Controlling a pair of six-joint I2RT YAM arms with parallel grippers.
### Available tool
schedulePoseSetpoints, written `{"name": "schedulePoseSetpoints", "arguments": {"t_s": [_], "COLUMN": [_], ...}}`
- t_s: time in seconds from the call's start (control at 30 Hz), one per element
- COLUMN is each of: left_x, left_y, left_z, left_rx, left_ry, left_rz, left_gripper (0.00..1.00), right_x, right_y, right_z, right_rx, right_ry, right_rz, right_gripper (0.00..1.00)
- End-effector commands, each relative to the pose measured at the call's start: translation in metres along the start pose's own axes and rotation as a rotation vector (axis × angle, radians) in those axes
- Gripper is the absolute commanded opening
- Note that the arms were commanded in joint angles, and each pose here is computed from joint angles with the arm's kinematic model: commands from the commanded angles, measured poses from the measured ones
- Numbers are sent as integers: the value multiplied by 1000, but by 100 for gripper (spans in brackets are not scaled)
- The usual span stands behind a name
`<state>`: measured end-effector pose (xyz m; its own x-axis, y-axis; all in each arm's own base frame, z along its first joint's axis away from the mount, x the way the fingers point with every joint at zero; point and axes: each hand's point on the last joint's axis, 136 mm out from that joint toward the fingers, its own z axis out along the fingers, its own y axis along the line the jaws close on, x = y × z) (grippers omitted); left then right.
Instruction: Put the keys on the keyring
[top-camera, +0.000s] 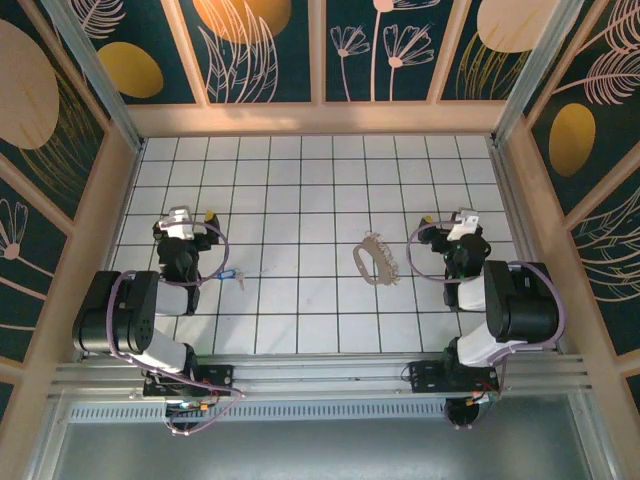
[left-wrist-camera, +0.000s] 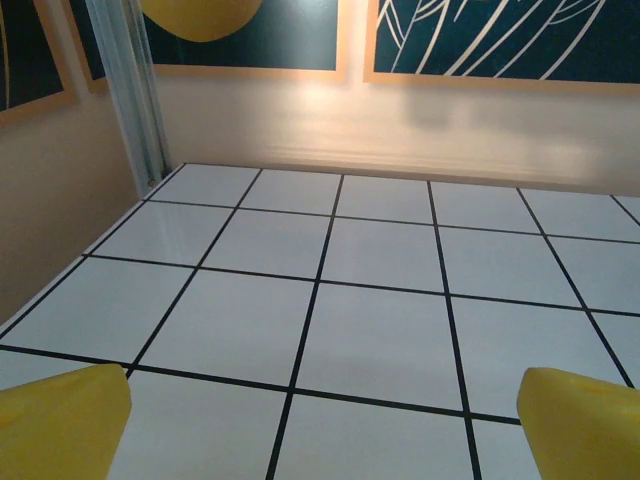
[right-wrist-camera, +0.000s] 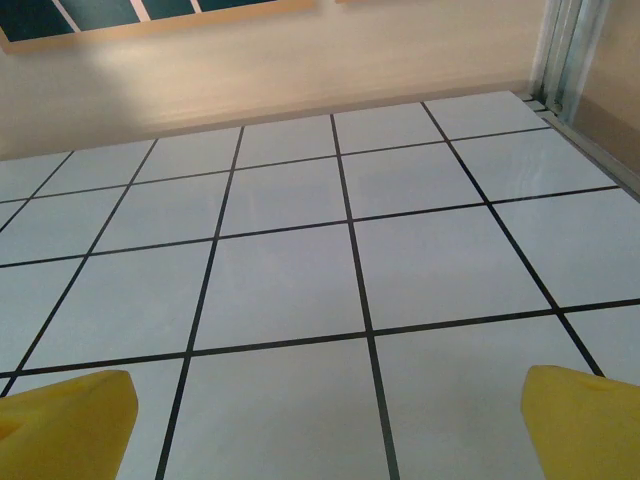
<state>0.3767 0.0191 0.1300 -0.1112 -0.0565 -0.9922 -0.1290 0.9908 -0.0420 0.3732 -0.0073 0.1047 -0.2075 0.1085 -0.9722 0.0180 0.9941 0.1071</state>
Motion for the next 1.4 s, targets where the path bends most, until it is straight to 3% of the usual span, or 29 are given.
{"name": "schedulePoseSetpoints", "arguments": {"t_s": [0.0,0.57,0.87,1.0,1.13,1.37], "left_x": [-5,-10,-23,-36,-57,-101], "left_y": [-1,-3,2,1,0,-10], "left_z": [1,-3,-9,-14,-16,-26], "left_rx": [13,26,-4,3,2,68], "left_ry": [-14,-31,8,-13,-30,-76], "left_rz": [-20,-18,-34,-80,-160,-410], "left_gripper": [99,99,99,99,99,99], "right_x": [-16,-18,-55,-74,-79,-74], "right_y": [2,4,-6,-13,-37,-1], "right_z": [2,3,-8,-11,-10,-11], "right_rx": [-5,-29,52,97,230,58], "right_ry": [-55,-56,-83,-80,-3,123], "right_rz": [1,2,42,145,429,505], "right_gripper": [99,99,99,99,99,97]}}
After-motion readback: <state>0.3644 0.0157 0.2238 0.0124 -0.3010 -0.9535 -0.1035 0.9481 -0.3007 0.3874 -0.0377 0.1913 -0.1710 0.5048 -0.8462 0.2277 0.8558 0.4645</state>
